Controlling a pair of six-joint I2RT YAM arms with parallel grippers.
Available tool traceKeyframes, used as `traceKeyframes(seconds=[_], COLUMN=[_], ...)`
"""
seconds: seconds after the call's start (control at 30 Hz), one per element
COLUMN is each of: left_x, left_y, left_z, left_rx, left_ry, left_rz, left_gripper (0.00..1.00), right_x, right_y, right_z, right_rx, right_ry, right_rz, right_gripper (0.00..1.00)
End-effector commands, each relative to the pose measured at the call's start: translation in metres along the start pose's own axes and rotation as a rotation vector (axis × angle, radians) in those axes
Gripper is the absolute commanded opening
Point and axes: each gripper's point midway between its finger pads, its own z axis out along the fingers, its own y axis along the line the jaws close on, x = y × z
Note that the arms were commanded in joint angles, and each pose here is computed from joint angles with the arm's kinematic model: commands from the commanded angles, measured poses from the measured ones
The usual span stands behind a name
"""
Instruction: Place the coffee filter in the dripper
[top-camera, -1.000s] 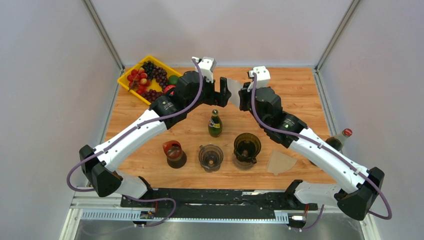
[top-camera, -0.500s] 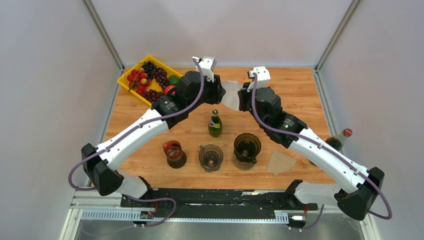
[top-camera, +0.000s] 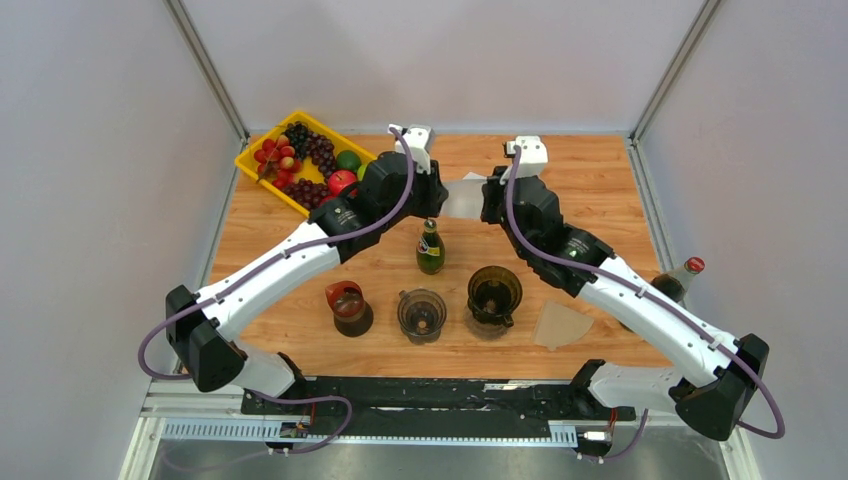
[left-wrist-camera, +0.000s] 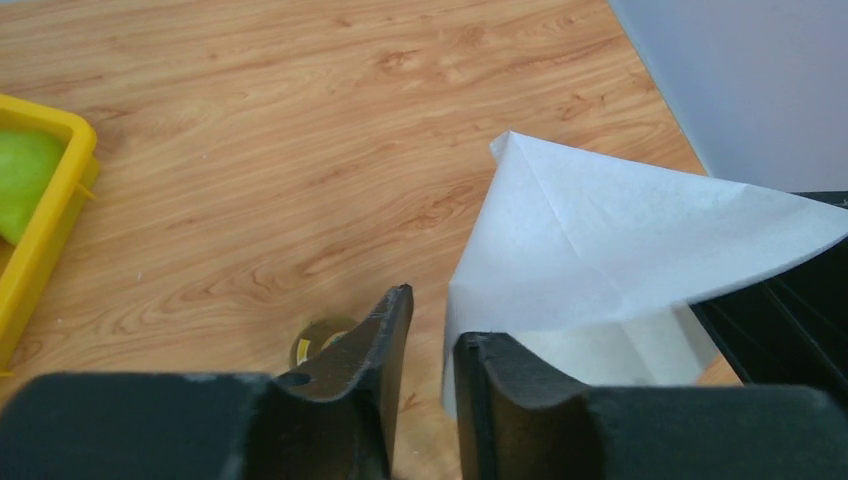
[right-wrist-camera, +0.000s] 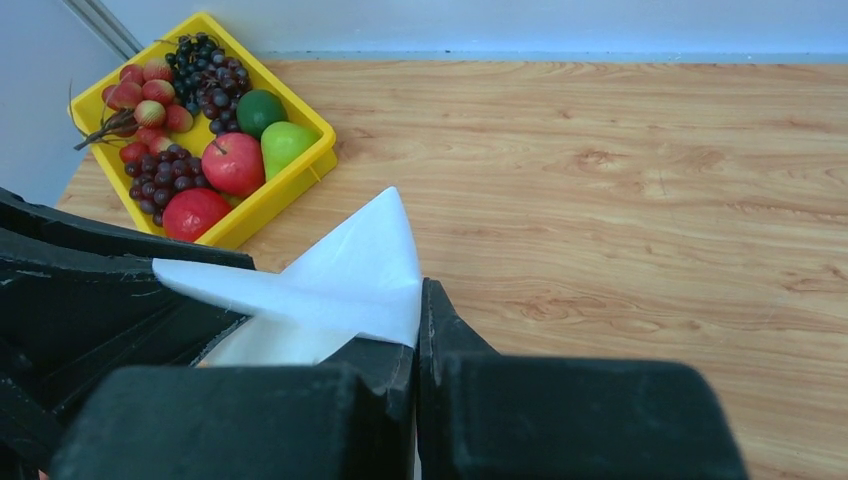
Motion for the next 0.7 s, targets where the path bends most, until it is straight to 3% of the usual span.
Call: traceKeyframes(seconds=[0.0,0.07,0.17,0.2,0.27,0.47,0.67], left_x=[-0.004,-0.006,-0.008,-0.012,-0.014,-0.025,-0.033], left_y=[-0.004,-0.011,-0.021,-0.027,-0.038,-0.051,-0.016], left_z=[-0.016,-0.02,-0.03,-0.037,-0.051,-0.093,-0.096], left_rx=[0.055,0.1,0.171,0.208,0.294,0.441,0.259], left_ry=[0.005,0.0,-0.007,-0.022,-0.041,-0.155,-0.226], left_rz=[0.006,0.016,0.052,0.057,0.083,0.154,0.139], left_gripper=[0.38,0.5,0.77,0.91,0.99,1.0,1.0], right_x=[-0.008,-0.001,0.01,0.015,0.03,0.05,0.056], right_y=[0.005,0.007,0.004,0.002,-0.004,-0.007,-0.012], right_z=[-0.008,-0.009,-0.012,-0.014,-0.021,-0.044,-0.084], right_rx=[-0.055,-0.067,-0.056,-0.047,-0.033,-0.093,-0.133], right_ry=[0.004,0.036,0.106,0.142,0.223,0.383,0.537], right_rz=[0.019,0.013,-0.004,-0.016,-0.033,-0.004,0.034], right_gripper=[0.0,0.0,0.0,0.0,0.0,0.0,0.0])
